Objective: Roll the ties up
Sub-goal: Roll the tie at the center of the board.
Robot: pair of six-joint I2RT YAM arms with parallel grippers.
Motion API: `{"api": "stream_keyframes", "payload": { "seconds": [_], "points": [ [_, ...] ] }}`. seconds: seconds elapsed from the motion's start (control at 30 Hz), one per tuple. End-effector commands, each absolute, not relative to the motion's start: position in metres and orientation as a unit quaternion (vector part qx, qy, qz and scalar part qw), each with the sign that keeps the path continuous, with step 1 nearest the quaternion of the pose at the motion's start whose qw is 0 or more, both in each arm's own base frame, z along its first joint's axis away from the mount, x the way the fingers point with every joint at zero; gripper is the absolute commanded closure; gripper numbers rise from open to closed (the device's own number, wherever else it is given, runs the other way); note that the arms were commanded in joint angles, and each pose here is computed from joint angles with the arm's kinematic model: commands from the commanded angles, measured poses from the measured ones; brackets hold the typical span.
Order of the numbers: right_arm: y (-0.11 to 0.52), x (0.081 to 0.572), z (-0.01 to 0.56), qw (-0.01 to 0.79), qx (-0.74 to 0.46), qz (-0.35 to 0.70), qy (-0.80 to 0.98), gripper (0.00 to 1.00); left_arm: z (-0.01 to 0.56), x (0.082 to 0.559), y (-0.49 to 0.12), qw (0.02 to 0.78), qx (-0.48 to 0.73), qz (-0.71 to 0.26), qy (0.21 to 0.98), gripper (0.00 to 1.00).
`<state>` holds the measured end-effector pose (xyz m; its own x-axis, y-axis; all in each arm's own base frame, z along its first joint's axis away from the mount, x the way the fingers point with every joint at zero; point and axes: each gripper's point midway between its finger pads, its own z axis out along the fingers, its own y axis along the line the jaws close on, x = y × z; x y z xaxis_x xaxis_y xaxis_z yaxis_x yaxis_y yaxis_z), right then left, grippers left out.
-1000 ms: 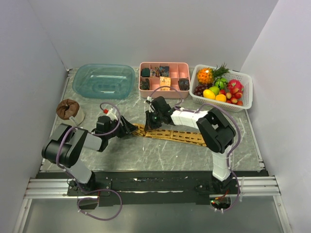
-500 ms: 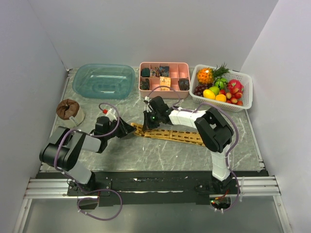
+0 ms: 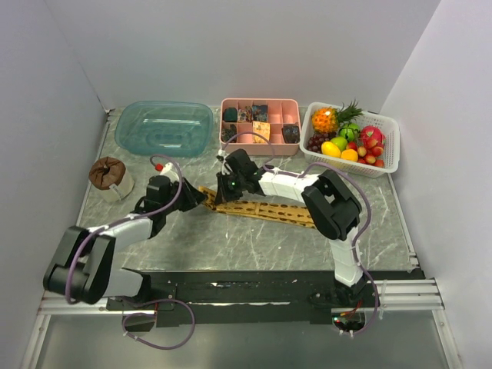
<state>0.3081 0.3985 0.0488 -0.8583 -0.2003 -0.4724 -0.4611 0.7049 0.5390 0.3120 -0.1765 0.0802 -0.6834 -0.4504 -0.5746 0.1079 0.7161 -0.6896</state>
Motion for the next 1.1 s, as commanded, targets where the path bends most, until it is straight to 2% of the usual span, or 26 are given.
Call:
{"api": "stream_keyframes", "payload": {
  "seconds": [0.0,0.43,0.9,1.07],
  "points": [
    [0.415,0.309,0.059,0.195,-0.193,0.354,0.894,1.0,0.1,0.326,-0.153,0.42,-0.093,-0.281,0.858,0.99],
    [0.417,0.314,0.06,0.202,-0.187,0.351,0.895,1.0,0.093,0.325,-0.136,0.383,-0.077,-0.2,0.899,0.99],
    [0.425,0.312,0.049,0.186,-0.187,0.358,0.896,1.0,0.089,0.323,-0.149,0.371,-0.054,-0.197,0.906,0.99],
    [0.432,0.311,0.044,0.182,-0.188,0.36,0.896,1.0,0.088,0.322,-0.148,0.369,-0.045,-0.169,0.913,0.99]
  ]
}}
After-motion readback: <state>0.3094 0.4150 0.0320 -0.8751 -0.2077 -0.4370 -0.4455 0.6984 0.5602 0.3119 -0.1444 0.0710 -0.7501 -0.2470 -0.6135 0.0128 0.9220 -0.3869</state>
